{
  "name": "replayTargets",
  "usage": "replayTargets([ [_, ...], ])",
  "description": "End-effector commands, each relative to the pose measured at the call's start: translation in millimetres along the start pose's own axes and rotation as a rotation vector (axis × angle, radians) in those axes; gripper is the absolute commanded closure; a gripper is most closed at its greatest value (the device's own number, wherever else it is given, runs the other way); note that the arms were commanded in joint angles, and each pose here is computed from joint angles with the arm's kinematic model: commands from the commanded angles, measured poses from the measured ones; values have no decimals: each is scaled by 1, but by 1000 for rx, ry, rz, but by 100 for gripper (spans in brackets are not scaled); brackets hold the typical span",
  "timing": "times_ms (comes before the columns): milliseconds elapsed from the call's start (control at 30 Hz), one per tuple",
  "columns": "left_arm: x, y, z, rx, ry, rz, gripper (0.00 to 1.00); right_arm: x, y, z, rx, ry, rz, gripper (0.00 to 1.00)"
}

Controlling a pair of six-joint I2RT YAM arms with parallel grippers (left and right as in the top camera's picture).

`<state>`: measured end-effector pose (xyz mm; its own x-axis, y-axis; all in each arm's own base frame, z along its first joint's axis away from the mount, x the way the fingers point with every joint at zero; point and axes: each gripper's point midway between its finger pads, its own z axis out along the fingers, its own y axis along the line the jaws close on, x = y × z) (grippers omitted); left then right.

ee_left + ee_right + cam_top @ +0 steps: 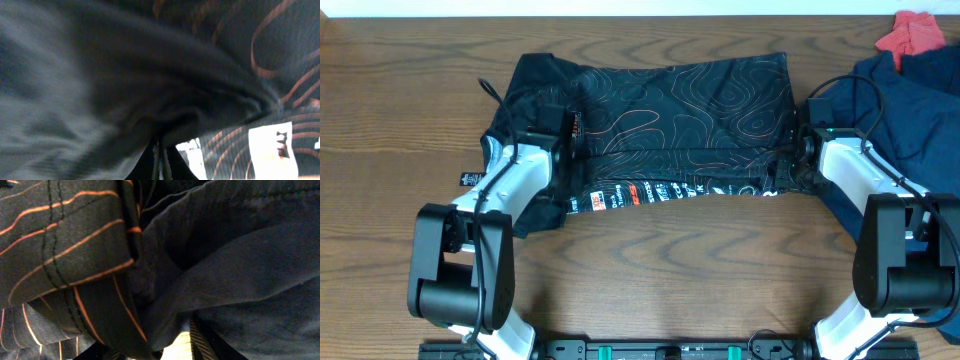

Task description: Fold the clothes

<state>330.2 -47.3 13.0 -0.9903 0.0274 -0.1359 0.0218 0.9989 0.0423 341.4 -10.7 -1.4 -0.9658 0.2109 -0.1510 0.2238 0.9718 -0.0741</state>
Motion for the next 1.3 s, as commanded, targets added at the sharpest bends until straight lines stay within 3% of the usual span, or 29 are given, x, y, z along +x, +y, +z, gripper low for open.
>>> replayTargets([
  [0,-55,13,-44,-75,-207,-26,94,4,-1,0,-5,9,4,62],
  [67,-81,12,-63,-71,-314,-40,94,4,-1,0,-5,9,4,62],
  [100,-92,10,-69,-61,-358,-46,87,4,-1,0,-5,9,4,62],
  [167,-99,9,-73,-51,-386,-50,43,4,-1,0,-4,9,-1,62],
  [200,-97,9,-71,-52,-376,-50,33,5,-1,0,-3,10,-10,62],
  [267,-87,10,-66,-59,-333,-46,29,6,-2,0,2,16,-20,62],
  [467,-38,22,-54,-95,-129,-39,29,6,-3,0,5,18,-28,61],
  [567,-17,37,-44,-110,-56,-162,29,7,-3,0,5,18,-28,61],
  [700,-10,58,-27,-115,-61,-309,28,7,-3,0,5,18,-28,61],
  [767,-9,60,-19,-89,-70,-334,34,7,-3,0,5,18,-28,61],
  [800,-11,57,-15,-48,-80,-344,44,7,-3,0,5,18,-28,61],
  [867,-14,53,-9,-9,-97,-352,52,7,-3,0,5,18,-28,61],
  [1100,-32,54,3,1,-159,-357,55,8,-3,0,6,26,-28,61],
  [1167,-36,54,7,2,-168,-358,67,9,-3,0,6,26,-28,61],
  [1267,-38,54,11,1,-169,-359,70,9,-3,0,6,26,-28,61],
])
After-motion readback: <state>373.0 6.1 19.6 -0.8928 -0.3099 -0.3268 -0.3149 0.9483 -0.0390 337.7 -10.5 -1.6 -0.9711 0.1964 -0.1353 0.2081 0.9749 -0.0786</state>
